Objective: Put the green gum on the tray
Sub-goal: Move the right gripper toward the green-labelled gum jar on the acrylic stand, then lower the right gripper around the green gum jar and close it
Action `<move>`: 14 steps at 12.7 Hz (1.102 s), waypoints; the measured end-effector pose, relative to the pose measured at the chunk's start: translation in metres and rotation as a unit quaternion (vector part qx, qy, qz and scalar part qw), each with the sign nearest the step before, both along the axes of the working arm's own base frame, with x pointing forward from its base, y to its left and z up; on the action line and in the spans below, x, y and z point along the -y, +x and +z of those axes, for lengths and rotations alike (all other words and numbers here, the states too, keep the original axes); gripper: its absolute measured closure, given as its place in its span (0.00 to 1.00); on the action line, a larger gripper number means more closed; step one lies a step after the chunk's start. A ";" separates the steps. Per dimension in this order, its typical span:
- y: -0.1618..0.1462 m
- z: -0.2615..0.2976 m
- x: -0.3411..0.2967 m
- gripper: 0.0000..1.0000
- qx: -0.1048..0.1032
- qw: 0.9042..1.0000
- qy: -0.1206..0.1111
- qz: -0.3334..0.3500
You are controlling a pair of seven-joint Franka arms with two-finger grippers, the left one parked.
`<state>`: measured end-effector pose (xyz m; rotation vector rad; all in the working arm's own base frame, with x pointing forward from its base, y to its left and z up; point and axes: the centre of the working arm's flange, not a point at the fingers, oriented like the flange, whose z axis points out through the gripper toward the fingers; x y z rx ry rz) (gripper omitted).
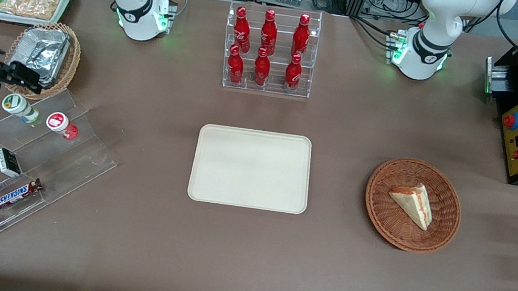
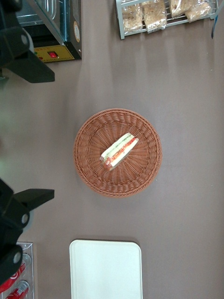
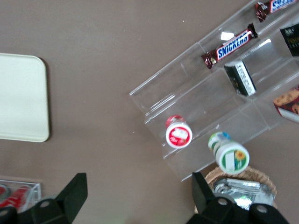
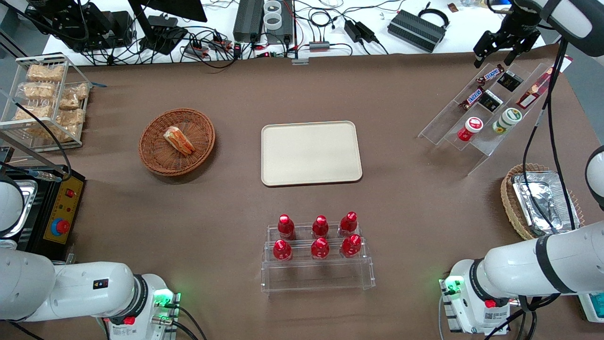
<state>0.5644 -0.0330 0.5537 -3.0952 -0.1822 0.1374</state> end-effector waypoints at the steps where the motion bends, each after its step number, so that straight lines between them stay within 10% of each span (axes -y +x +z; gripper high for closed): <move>1: 0.005 -0.014 0.009 0.00 0.005 1.000 0.002 0.026; 14: -0.024 -0.125 0.128 0.00 0.066 0.966 -0.002 0.250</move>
